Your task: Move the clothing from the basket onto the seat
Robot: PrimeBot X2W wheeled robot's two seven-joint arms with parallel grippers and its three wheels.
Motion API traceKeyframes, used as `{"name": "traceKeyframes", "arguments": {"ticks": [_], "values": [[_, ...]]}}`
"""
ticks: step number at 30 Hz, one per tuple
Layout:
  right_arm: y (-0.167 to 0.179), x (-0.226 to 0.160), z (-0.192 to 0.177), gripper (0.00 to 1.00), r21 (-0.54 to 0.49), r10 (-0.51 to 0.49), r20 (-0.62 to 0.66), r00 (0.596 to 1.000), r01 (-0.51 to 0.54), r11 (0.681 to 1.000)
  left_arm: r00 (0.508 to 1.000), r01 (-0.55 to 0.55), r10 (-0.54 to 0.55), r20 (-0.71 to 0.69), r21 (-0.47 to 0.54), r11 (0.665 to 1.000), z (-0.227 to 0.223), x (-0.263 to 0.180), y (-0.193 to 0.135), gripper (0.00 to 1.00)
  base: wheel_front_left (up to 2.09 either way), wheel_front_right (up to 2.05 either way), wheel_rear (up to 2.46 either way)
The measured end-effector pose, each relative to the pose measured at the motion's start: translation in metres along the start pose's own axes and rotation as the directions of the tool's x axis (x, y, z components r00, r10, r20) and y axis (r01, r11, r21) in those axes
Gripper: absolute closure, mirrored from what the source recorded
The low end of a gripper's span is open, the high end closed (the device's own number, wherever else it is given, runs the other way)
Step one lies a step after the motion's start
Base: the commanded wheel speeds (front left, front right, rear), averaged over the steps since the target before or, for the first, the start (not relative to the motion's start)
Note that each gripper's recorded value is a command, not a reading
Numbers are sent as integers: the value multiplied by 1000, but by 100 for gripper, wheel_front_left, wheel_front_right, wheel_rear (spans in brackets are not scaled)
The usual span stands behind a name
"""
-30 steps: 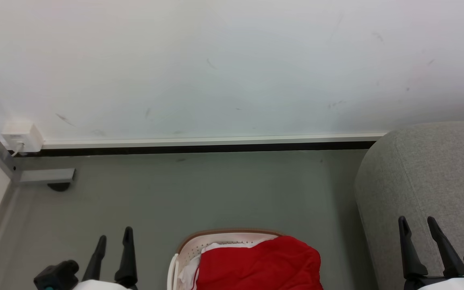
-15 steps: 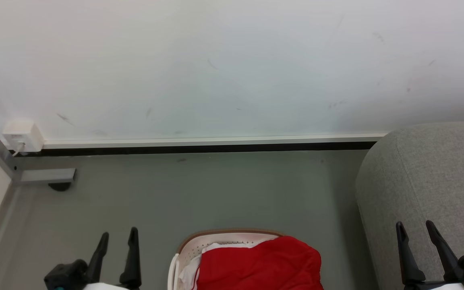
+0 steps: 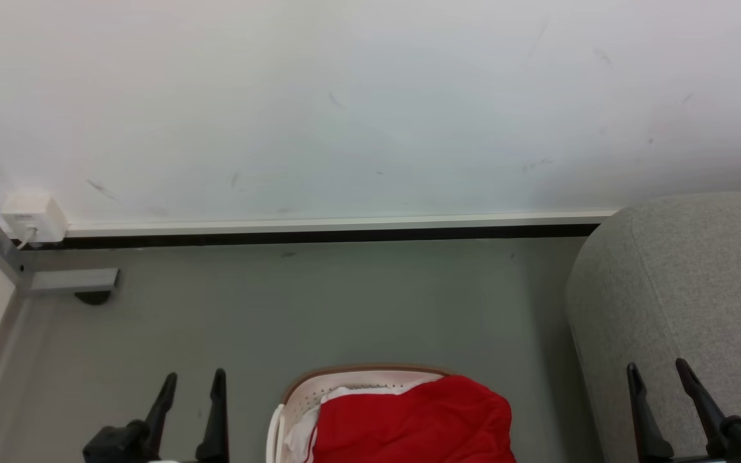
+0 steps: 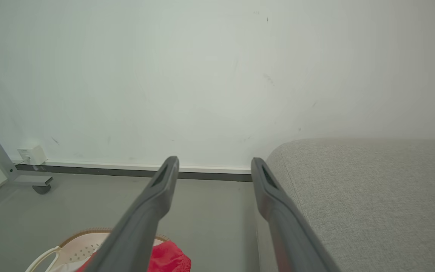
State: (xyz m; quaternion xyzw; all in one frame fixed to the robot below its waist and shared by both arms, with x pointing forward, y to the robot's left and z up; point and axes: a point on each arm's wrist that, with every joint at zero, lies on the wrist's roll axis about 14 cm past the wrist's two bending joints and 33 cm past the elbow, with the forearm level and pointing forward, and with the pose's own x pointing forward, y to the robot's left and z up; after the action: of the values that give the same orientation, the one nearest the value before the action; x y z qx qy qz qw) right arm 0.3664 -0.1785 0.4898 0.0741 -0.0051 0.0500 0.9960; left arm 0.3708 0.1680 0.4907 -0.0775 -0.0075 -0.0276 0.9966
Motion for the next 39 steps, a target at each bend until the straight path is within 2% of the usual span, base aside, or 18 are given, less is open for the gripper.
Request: {"name": "traceKeyframes", "arguments": {"ticks": [15,29,35,39], "values": [[1,-2,-5,0,-68,12,-7,1000,-13,998,1000,14,-14,-11,32,999,-8,-2,0,0,0,0,0],[-5,-6,-8,0,-53,-10,-16,1000,9,999,998,42,-42,-37,17,999,-17,1,-8,0,0,0,0],[-13,-9,-3,0,-55,-31,-3,1000,31,998,995,86,-86,-59,-6,996,-25,7,-23,0,0,0,0],[-23,-14,2,0,-59,-61,12,998,62,996,982,168,-169,-90,-21,986,-35,12,-50,0,0,0,0]]}}
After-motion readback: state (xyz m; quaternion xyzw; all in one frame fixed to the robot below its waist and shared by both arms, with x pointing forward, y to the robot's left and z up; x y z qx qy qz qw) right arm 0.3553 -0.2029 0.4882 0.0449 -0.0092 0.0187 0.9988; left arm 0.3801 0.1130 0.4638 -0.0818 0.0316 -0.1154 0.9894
